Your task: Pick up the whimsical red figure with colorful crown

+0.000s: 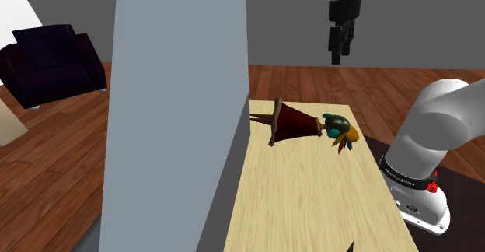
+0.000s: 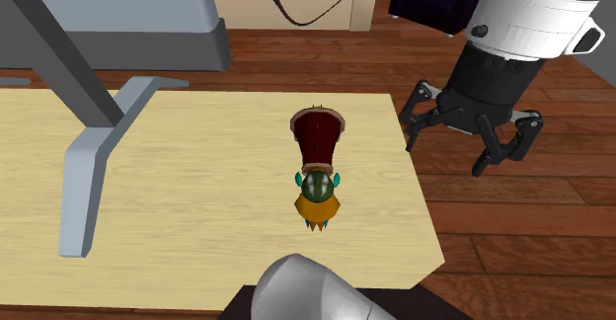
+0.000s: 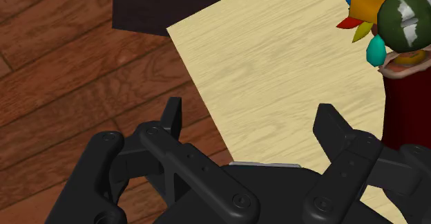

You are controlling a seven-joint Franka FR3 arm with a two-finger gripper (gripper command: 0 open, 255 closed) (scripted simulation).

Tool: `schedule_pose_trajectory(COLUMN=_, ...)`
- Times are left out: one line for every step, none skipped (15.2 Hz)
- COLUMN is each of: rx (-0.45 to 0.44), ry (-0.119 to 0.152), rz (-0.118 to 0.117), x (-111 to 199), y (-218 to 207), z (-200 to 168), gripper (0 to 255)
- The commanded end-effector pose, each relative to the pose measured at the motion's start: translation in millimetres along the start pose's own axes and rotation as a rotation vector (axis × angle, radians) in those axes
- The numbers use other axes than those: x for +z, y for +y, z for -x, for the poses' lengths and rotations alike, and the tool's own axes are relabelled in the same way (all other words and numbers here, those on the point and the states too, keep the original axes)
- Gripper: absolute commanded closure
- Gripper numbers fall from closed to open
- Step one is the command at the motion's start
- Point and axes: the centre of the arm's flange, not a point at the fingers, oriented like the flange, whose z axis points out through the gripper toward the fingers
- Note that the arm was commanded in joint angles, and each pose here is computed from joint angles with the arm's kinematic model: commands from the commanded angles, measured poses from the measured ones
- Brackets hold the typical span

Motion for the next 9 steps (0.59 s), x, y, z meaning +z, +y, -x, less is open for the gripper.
schedule_pose_trajectory(rx=0.0, ry=0.0, rz=0.0, x=0, y=0, z=0, gripper=0)
schedule_pose_trajectory(rx=-0.025, ry=0.005, rz=-0.001, x=5, y=-12, z=-1, gripper=0)
schedule_pose_trajectory(rx=-0.05, ry=0.01, rz=-0.001, x=11, y=-24, z=-2, gripper=0)
schedule_pose_trajectory(rx=-0.075, ry=0.015, rz=-0.002, x=16, y=-35, z=-2, gripper=0)
schedule_pose_trajectory(rx=-0.099, ry=0.02, rz=-0.002, x=22, y=-47, z=-2, gripper=0)
schedule_pose_trajectory(rx=-0.124, ry=0.025, rz=-0.003, x=27, y=-59, z=-2, gripper=0)
schedule_pose_trajectory(rx=-0.149, ry=0.029, rz=-0.004, x=33, y=-71, z=-2, gripper=0)
schedule_pose_trajectory(rx=-0.174, ry=0.034, rz=-0.004, x=38, y=-83, z=-1, gripper=0)
schedule_pose_trajectory(rx=-0.199, ry=0.039, rz=-0.005, x=44, y=-95, z=0, gripper=0)
